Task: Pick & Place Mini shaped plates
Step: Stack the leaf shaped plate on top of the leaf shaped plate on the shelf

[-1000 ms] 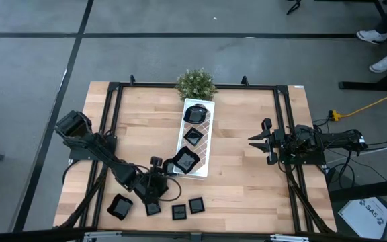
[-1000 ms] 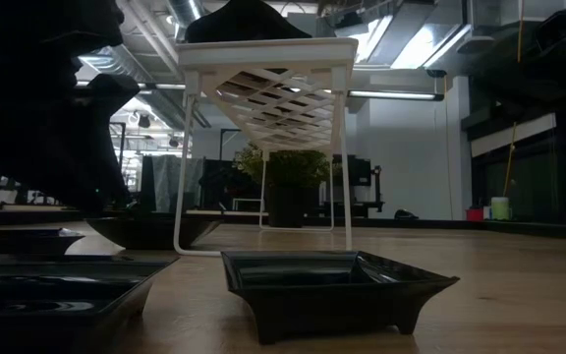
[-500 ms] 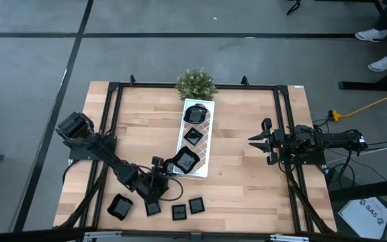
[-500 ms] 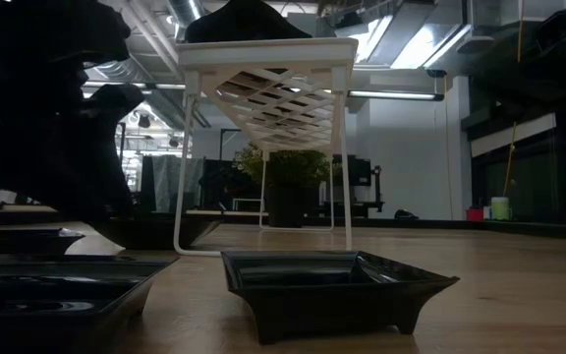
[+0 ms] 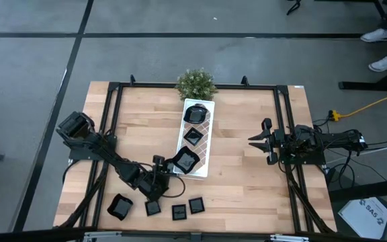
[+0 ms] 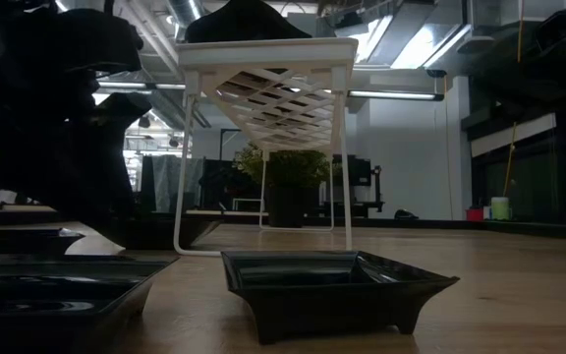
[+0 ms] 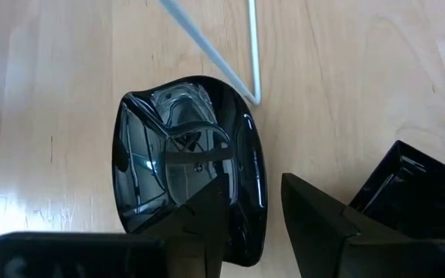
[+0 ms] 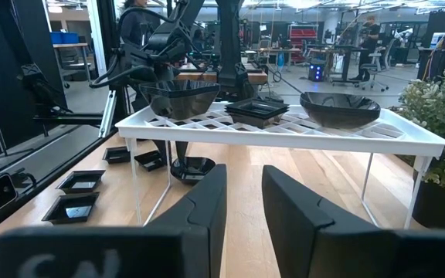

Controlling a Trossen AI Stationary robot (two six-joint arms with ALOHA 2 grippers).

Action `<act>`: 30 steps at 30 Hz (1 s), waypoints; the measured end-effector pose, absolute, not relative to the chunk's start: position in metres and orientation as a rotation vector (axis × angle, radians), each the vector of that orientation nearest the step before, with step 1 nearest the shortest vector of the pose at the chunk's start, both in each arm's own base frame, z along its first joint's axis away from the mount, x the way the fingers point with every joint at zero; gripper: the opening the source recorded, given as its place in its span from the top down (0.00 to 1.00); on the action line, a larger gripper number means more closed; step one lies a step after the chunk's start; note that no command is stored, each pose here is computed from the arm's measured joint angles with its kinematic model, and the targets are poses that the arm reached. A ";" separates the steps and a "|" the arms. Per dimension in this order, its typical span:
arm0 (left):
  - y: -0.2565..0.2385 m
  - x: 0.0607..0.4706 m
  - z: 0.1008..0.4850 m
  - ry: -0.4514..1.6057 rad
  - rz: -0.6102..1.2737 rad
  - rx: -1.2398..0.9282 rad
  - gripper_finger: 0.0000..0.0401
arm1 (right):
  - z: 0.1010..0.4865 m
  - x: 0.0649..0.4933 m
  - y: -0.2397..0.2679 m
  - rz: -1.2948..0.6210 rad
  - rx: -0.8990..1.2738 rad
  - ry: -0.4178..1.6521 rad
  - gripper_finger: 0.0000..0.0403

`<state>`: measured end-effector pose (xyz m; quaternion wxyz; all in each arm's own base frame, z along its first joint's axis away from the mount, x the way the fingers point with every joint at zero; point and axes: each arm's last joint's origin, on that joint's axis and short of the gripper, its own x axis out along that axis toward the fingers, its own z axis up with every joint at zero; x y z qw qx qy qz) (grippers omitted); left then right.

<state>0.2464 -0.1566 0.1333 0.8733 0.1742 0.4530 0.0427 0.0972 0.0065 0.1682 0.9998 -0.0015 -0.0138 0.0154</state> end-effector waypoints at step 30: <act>-0.150 0.251 0.133 0.983 0.064 0.315 0.99 | 0.168 0.097 0.006 0.031 -0.003 -0.028 0.79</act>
